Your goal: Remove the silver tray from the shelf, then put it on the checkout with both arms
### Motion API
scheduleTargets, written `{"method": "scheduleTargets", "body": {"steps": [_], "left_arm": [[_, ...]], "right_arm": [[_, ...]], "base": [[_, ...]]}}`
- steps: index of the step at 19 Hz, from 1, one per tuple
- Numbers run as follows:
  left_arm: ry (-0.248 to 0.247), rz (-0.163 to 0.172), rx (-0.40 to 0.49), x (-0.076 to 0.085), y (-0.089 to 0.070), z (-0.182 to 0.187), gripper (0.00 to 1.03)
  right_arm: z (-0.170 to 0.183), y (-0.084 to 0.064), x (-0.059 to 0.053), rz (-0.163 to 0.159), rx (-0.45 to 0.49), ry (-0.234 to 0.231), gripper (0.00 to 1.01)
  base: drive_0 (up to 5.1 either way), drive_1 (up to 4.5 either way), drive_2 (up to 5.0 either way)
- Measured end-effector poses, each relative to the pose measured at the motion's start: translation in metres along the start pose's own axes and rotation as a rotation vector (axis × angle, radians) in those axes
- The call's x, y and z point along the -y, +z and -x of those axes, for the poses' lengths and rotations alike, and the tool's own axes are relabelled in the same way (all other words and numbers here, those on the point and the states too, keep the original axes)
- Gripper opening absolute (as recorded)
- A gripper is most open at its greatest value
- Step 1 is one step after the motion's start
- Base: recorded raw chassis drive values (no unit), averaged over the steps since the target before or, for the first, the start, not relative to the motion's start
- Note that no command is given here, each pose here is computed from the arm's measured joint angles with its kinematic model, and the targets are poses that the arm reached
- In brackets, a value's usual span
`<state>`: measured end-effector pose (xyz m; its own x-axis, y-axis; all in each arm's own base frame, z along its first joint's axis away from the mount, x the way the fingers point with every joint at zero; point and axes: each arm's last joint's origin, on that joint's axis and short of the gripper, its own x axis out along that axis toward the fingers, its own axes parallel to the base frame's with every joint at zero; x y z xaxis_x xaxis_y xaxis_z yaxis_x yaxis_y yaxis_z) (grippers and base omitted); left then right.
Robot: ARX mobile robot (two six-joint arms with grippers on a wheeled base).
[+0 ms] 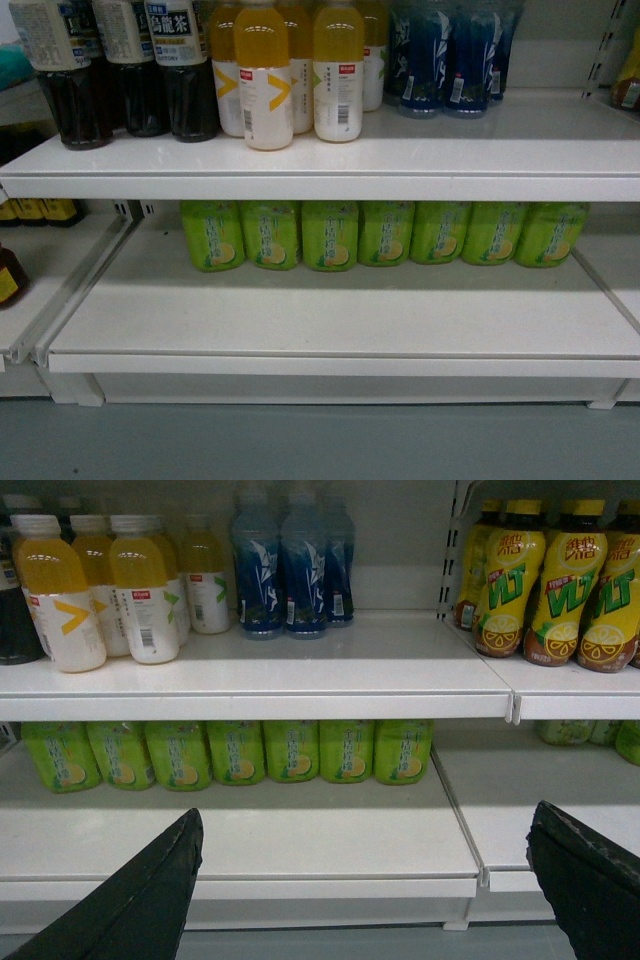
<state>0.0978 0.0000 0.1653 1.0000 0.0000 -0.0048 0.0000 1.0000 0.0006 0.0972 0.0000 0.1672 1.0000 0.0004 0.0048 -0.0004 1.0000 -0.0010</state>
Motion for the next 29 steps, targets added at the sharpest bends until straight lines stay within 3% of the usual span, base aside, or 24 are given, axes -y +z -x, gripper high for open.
{"method": "scheduleTargets", "body": {"steps": [29], "left_arm": [[0.0,0.0,0.0,0.0,0.0,0.0,0.98]], "right_arm": [[0.0,0.0,0.0,0.0,0.0,0.0,0.98]], "base": [[0.0,0.0,0.0]]}}
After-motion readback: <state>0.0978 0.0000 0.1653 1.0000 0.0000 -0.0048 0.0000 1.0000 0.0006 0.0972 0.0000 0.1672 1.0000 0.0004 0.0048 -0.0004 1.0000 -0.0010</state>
